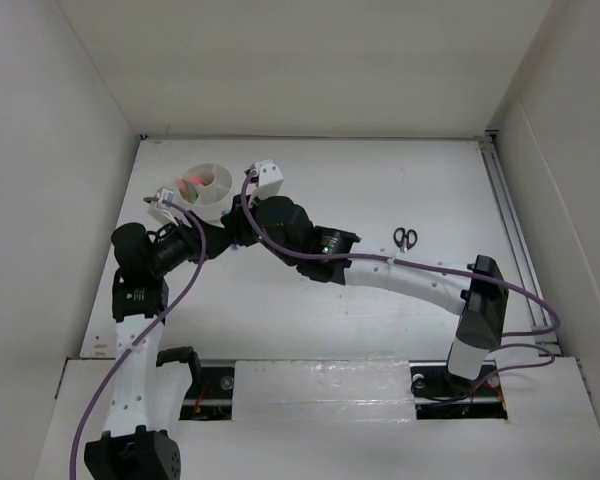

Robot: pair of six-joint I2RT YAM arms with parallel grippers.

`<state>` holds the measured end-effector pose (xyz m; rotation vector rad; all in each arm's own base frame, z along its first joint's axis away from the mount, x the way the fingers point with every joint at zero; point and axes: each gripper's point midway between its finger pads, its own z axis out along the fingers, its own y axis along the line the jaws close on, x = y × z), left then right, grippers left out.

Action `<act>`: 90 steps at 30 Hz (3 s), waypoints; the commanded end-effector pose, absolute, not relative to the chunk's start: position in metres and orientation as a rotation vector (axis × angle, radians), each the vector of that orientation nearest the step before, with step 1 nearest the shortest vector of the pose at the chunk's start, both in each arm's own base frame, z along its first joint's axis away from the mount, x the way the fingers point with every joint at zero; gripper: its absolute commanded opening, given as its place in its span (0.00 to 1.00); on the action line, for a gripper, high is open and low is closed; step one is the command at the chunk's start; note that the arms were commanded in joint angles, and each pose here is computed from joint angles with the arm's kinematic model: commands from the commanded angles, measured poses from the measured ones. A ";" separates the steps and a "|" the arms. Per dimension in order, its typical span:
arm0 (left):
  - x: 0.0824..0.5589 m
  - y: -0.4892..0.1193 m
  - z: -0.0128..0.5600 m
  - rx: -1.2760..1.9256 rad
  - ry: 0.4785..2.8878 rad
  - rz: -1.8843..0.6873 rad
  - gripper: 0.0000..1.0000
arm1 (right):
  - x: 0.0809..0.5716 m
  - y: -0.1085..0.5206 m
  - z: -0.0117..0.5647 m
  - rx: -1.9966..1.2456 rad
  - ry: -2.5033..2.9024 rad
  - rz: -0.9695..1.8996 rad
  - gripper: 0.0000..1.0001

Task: Sort the stationery into containers
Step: Pick up the pen from the center of the board, then place the pen in the storage box.

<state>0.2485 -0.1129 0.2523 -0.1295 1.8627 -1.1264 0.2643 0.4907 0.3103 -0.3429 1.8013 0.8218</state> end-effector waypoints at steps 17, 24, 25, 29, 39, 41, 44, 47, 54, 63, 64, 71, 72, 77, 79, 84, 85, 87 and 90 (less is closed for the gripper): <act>0.255 -0.112 0.293 -0.015 1.725 -1.088 0.31 | 0.206 0.522 0.264 -0.595 1.918 0.907 0.00; 0.259 -0.108 0.295 -0.032 1.720 -1.058 0.00 | 0.194 0.534 0.257 -0.599 1.943 0.950 0.00; 0.259 -0.107 0.295 -0.045 1.717 -1.046 0.00 | 0.191 0.534 0.253 -0.601 1.959 0.963 0.00; 0.256 -0.106 0.300 -0.040 1.698 -1.031 0.00 | 0.189 0.534 0.251 -0.591 1.954 0.989 0.03; 0.254 -0.105 0.306 -0.024 1.669 -1.005 0.00 | 0.190 0.526 0.274 -0.560 1.904 1.003 0.51; 0.254 -0.105 0.306 -0.024 1.669 -1.005 0.00 | 0.192 0.526 0.279 -0.547 1.894 1.002 0.78; 0.256 -0.104 0.304 -0.031 1.677 -1.008 0.00 | 0.200 0.519 0.290 -0.525 1.873 0.992 0.97; 0.259 -0.103 0.302 -0.044 1.683 -1.004 0.00 | 0.208 0.516 0.297 -0.506 1.859 1.001 1.00; 0.287 -0.062 0.311 -0.307 1.618 -0.802 0.00 | 0.243 0.456 0.314 -0.351 1.839 0.909 1.00; 0.388 0.001 0.342 -0.543 1.601 -0.551 0.00 | 0.256 0.357 0.331 -0.229 1.773 0.797 1.00; 0.398 0.003 0.342 -0.533 1.628 -0.530 0.00 | 0.254 0.348 0.333 -0.224 1.767 0.781 1.00; 0.464 -0.005 0.322 -0.244 1.877 -0.380 0.00 | 0.250 0.293 0.337 -0.259 1.719 0.725 1.00; 0.468 -0.015 0.320 -0.190 1.872 -0.406 0.00 | 0.246 0.289 0.340 -0.283 1.700 0.725 1.00; 0.469 -0.048 0.293 -0.030 1.922 -0.409 0.00 | 0.249 0.269 0.327 -0.322 1.723 0.671 1.00; 0.468 -0.047 0.283 -0.023 1.938 -0.403 0.00 | 0.247 0.262 0.331 -0.328 1.707 0.678 1.00; 0.452 -0.049 0.264 0.037 1.955 -0.286 0.00 | 0.245 0.260 0.323 -0.381 1.711 0.692 1.00; 0.450 -0.049 0.264 0.055 1.945 -0.241 0.00 | 0.244 0.261 0.323 -0.399 1.707 0.691 1.00; 0.442 -0.053 0.258 0.073 1.947 -0.129 0.00 | 0.244 0.258 0.320 -0.408 1.706 0.684 1.00; 0.437 -0.060 0.254 0.154 1.952 -0.037 0.00 | 0.244 0.255 0.314 -0.419 1.712 0.676 1.00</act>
